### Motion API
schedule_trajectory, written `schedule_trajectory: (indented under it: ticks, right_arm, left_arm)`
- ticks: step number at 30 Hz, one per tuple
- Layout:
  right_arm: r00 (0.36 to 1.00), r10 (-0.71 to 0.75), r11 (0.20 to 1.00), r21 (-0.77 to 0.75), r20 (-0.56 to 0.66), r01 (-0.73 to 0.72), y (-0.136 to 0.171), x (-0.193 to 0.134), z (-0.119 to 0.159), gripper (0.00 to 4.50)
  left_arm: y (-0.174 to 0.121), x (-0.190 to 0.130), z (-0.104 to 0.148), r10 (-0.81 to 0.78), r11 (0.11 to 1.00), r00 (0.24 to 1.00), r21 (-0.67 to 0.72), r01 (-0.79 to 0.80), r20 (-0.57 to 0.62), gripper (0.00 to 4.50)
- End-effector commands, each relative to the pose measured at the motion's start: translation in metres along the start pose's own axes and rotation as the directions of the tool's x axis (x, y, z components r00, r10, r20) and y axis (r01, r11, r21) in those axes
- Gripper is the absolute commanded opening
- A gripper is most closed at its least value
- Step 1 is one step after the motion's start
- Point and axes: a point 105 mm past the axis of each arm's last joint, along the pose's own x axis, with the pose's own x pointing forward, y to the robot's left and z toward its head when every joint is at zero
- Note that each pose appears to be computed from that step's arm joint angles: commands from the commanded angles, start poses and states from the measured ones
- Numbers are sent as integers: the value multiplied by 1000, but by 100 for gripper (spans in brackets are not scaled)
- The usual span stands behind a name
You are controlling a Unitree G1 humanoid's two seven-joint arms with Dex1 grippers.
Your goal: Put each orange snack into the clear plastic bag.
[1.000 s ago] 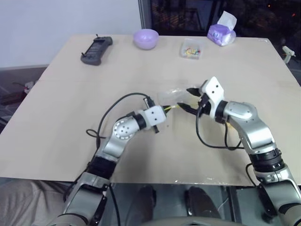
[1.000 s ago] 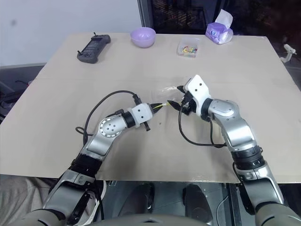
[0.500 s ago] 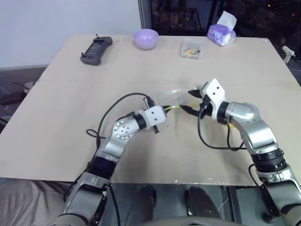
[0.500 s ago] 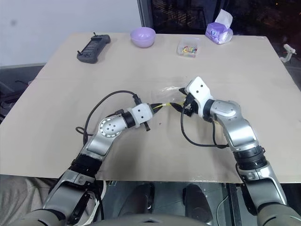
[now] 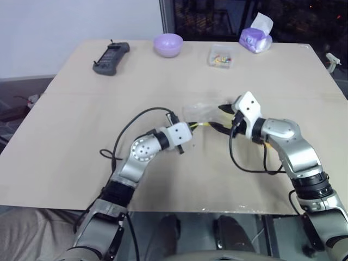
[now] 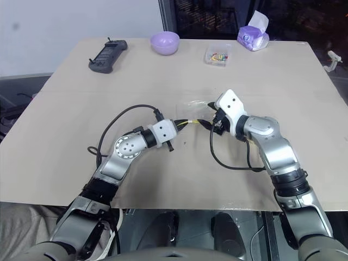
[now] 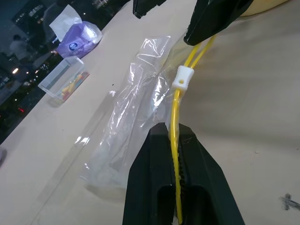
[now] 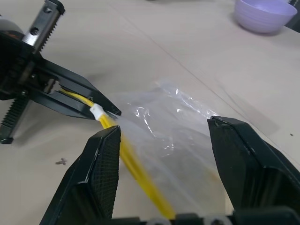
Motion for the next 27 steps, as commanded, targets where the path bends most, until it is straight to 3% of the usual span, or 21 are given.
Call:
schedule_trajectory:
  ticks: [1,18,27]
  right_arm:
    - [998,12,999,-41,59,-10,2,-3,16,321]
    - [996,-84,996,-47,-31,82,-15,-3,-2,321]
    - [950,-278,960,-66,-144,271,-48,-8,-21,321]
  left_arm:
    - [4,0,8,11,1000,999,7,-12,32,0]
    - [3,0,9,13,1000,999,10,-13,36,0]
    - [2,0,10,7,1000,999,13,-8,38,0]
